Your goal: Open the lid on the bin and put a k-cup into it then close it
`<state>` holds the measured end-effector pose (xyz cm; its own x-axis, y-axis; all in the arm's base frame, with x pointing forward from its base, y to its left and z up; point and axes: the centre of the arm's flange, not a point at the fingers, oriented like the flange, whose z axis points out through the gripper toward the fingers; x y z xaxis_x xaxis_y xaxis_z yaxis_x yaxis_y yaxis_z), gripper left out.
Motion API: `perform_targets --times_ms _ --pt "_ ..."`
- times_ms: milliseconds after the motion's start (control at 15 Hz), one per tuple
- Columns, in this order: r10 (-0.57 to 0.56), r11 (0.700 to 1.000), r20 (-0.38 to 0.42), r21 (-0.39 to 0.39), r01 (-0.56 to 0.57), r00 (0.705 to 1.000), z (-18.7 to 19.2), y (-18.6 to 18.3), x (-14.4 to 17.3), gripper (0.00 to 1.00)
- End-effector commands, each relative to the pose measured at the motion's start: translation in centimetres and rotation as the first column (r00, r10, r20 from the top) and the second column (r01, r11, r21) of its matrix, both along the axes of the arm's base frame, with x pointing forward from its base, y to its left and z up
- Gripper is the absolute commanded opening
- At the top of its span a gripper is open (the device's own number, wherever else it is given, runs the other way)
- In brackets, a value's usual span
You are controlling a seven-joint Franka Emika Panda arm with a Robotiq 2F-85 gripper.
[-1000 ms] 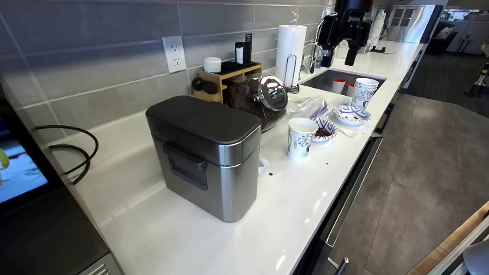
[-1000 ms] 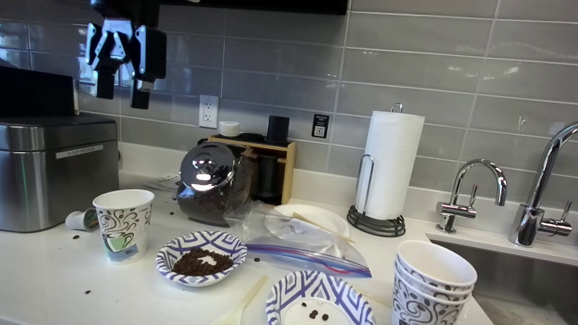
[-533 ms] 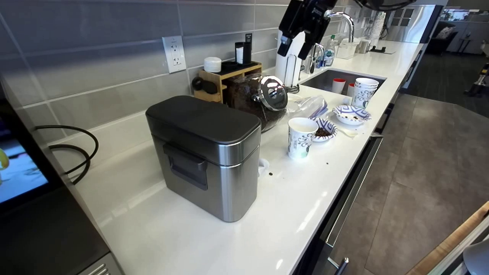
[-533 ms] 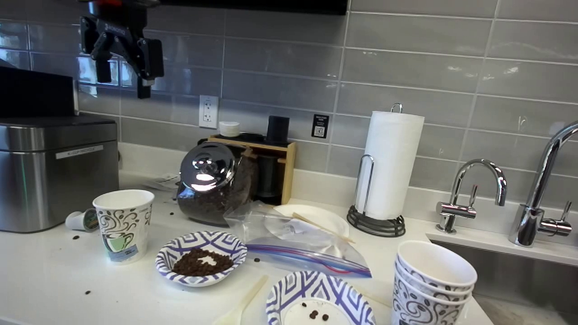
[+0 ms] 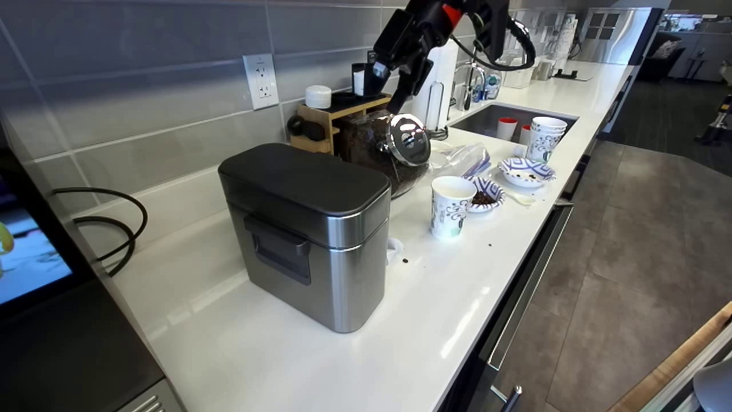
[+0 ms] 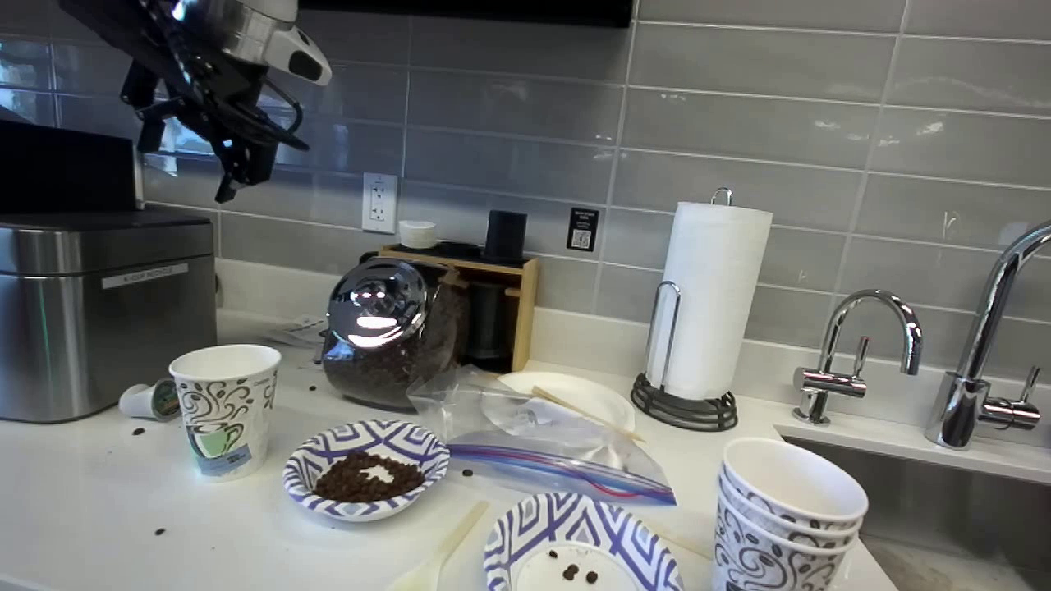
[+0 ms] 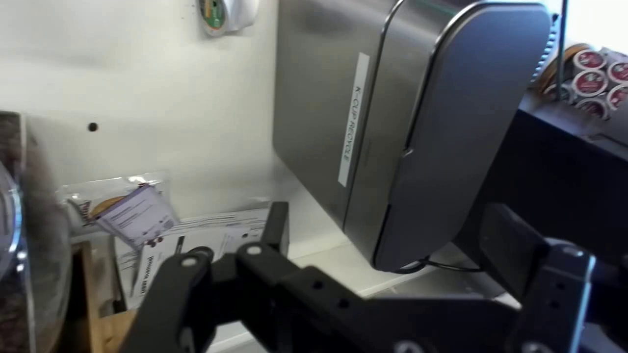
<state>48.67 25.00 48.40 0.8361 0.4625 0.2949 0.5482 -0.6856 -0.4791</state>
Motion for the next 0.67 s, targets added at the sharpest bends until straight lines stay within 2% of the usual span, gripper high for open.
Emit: perform_targets --times_ms 0,267,467,600 --pt "0.153 0.986 -0.097 0.083 -0.145 0.983 -1.1 2.4 3.3 1.0" --pt "0.289 0.954 -0.244 0.148 -0.259 0.926 -2.6 4.8 4.7 1.0" --pt "0.328 0.943 -0.336 0.165 -0.288 0.883 -4.0 5.9 5.1 1.0" --pt "0.313 0.949 -0.366 0.162 -0.272 0.876 -5.0 6.2 4.9 1.0"
